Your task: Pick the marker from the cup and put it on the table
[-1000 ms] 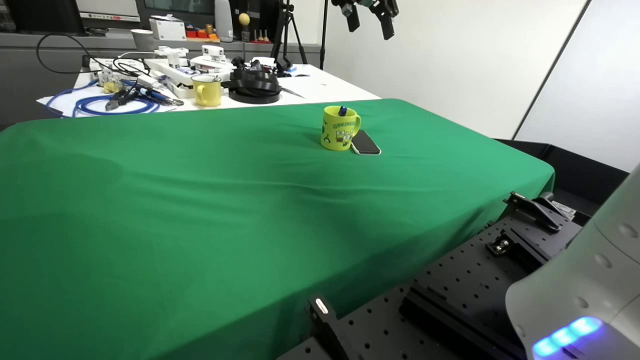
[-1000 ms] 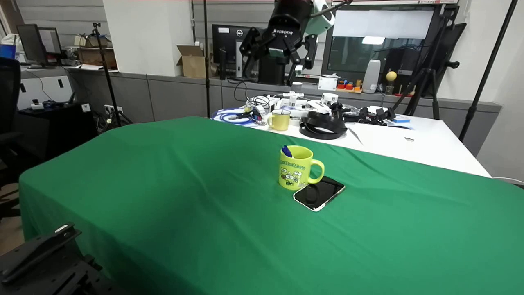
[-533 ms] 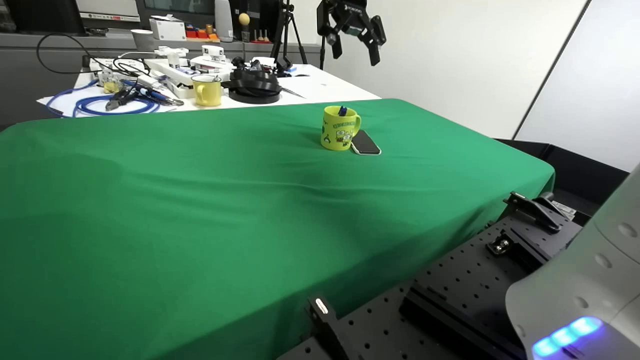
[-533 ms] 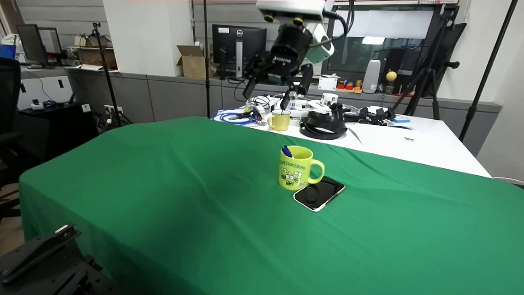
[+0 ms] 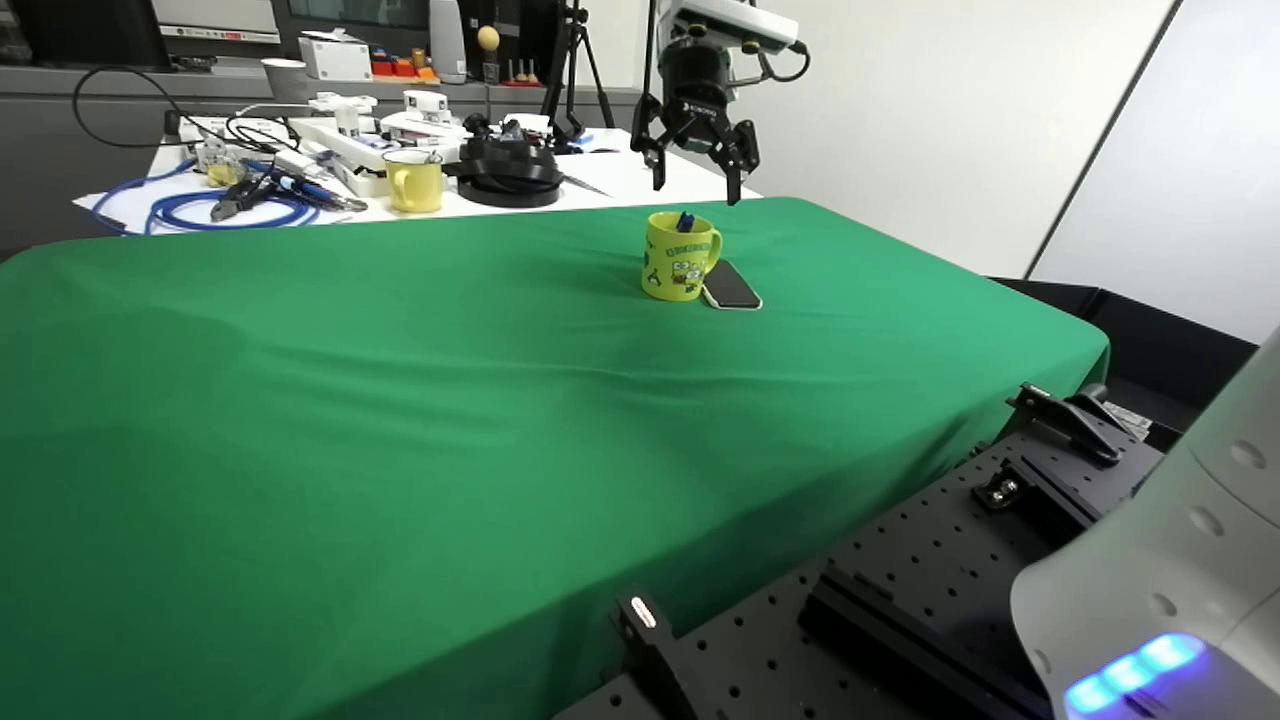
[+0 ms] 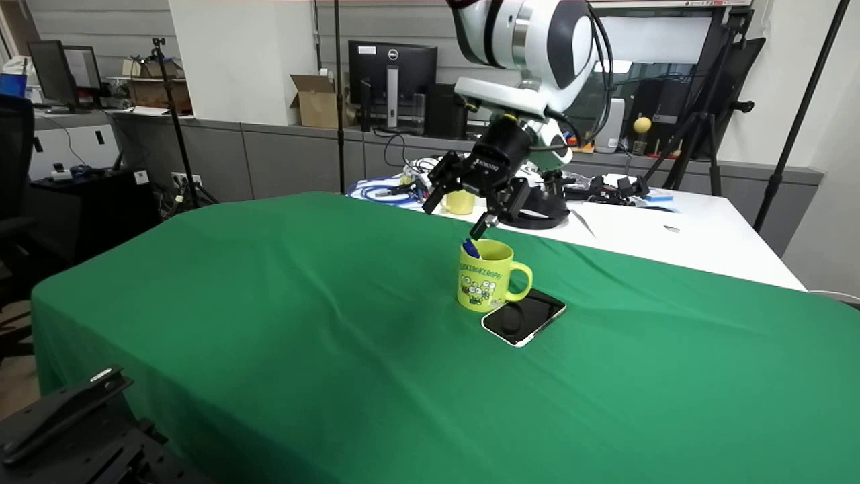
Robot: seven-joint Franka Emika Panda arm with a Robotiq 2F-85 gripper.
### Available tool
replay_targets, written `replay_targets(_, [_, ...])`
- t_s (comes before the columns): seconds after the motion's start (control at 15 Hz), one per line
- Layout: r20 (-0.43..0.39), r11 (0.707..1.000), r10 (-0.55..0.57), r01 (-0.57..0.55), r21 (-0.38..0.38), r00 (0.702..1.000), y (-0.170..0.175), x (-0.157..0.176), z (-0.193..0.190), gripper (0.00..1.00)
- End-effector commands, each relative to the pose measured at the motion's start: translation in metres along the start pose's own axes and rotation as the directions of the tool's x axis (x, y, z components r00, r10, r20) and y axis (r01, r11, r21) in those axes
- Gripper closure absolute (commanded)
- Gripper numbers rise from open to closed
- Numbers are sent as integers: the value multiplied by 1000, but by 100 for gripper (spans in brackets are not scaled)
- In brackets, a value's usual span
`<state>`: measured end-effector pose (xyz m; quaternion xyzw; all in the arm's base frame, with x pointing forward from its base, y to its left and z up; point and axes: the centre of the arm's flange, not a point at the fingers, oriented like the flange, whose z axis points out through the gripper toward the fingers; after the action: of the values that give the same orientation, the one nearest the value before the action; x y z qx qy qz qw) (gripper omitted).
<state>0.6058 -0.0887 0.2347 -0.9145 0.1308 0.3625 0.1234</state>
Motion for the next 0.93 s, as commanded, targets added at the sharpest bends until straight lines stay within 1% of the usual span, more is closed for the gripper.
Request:
replay_targets(0.0, [-19,997,60,-59,49,998,15,25,-13,0])
replay_targets(0.27, [-29,996,62,-60,63,998,20,36,-8,0])
replay_targets(0.73, [-66,998,47,-45,46,997,15,46,0,0])
replay_targets(0.8, [-70,998,44,-41,42,997,15,46,0,25])
replay_targets(0.87, [-77,998,43,-40,37,996,15,46,0,27])
